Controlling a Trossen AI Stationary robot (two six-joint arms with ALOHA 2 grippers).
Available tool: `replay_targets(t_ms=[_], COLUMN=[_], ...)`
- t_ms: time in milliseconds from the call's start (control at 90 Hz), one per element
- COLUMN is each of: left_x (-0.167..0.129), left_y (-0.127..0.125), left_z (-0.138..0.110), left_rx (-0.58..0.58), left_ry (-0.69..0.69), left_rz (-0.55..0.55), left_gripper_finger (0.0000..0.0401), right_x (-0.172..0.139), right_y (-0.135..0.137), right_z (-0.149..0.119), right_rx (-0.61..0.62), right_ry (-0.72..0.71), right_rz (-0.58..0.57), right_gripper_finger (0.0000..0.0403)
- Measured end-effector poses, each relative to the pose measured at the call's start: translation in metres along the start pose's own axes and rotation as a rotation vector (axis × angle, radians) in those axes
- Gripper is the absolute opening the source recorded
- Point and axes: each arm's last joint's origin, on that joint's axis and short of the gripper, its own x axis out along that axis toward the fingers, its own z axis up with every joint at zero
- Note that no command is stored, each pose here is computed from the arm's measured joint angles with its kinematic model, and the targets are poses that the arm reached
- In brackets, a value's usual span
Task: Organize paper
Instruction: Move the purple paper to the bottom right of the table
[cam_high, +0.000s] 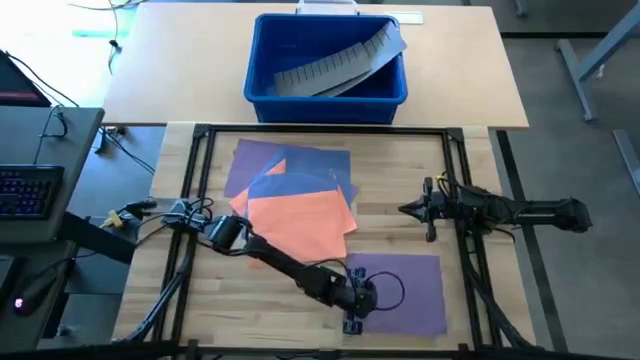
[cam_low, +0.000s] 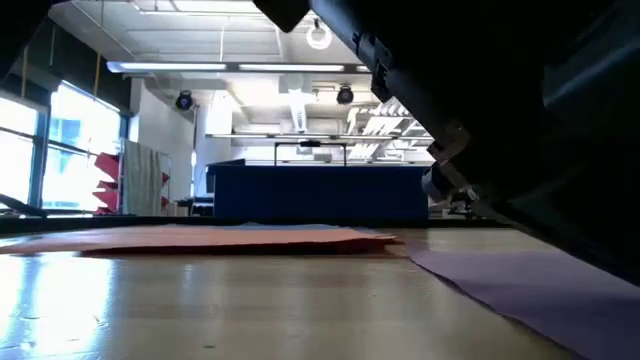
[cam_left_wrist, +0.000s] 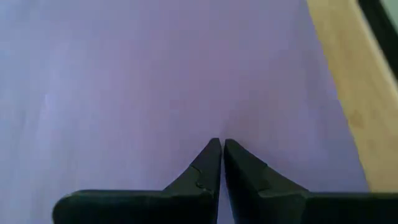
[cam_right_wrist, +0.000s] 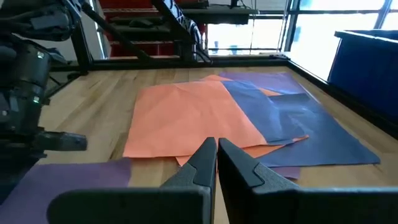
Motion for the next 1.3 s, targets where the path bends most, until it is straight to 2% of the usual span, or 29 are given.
replay_targets(t_ms=[278,700,1011,1167,1300], left_x=[0.002,-0.003,-0.006,-0.023,-0.057], left_y=[0.009,-0.017,-0.018,-0.017,-0.016], left_z=[0.002,-0.007,-0.006,0.005,0.033], left_rx=[0.033,0.052,0.033,0.032,0.015], left_ry=[0.003,0.022,0.021,0.015,-0.050], left_rz=[0.004,-0.033,-0.021,-0.004,0.013], left_gripper_finger=[0.0000,0.0000,0.0000,0.0000,0.0000], right_x=[0.000,0.000,0.000,0.000,0.000], right_y=[0.000,0.000,0.000,0.000,0.000], right_z=[0.000,0.000,0.000,0.000,0.000], right_rx=[0.000,0.000,0.000,0.000,0.000], right_ry=[0.000,0.000,0.000,0.001,0.000], right_rz=[0.000,0.000,0.000,0.000,0.000], right_gripper_finger=[0.0000,0.0000,0.0000,0.0000,0.0000])
